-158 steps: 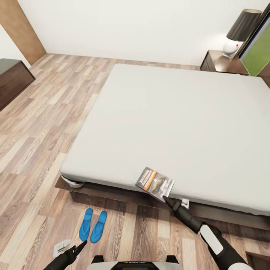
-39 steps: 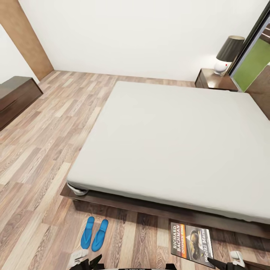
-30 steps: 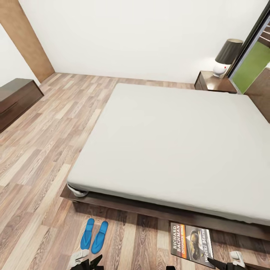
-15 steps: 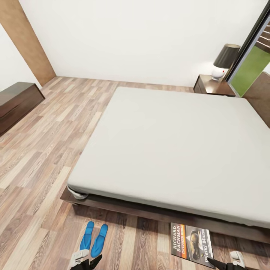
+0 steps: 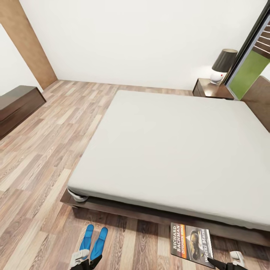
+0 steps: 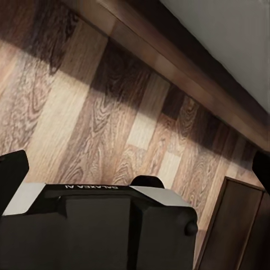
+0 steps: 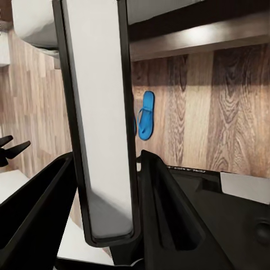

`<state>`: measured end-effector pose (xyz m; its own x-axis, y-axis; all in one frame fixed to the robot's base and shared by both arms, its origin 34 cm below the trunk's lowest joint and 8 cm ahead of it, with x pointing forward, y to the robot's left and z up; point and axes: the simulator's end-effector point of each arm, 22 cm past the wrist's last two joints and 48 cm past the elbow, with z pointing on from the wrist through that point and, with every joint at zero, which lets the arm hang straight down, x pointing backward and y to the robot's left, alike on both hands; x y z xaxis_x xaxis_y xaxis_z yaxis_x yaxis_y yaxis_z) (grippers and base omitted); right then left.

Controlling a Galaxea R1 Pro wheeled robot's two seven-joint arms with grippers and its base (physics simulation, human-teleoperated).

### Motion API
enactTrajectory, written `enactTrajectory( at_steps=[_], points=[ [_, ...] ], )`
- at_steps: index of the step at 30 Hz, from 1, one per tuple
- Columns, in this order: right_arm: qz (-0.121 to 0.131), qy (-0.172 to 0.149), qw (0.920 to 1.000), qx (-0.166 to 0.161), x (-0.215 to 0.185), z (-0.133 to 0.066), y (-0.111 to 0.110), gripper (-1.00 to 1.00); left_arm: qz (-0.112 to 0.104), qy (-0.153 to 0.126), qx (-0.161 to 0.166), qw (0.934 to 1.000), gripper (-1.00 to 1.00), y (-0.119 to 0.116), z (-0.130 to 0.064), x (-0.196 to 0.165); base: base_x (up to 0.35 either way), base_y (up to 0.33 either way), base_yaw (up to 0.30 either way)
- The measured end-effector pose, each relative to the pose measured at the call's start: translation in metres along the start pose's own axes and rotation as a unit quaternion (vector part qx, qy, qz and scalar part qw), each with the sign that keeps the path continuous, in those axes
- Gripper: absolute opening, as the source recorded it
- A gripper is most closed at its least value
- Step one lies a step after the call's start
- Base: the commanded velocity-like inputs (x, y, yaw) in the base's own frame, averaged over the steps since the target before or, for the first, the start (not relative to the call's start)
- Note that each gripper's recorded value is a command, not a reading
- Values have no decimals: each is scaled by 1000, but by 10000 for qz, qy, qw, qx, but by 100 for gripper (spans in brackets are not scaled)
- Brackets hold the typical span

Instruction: In the bedroom, move the book from the bed onto either nightstand, and place the two sandals side by side next to the bed.

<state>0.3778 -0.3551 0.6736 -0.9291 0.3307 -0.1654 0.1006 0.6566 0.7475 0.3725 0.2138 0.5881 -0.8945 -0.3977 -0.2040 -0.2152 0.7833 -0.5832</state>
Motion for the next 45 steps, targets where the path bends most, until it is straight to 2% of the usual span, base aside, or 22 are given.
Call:
enactTrajectory(
  at_steps=[45],
  points=[
    [-257, -237, 9993, -124, -23, -5, 17, -100, 175, -278, 155, 9993, 100, -18, -4, -28, 0, 0, 0]
  ],
)
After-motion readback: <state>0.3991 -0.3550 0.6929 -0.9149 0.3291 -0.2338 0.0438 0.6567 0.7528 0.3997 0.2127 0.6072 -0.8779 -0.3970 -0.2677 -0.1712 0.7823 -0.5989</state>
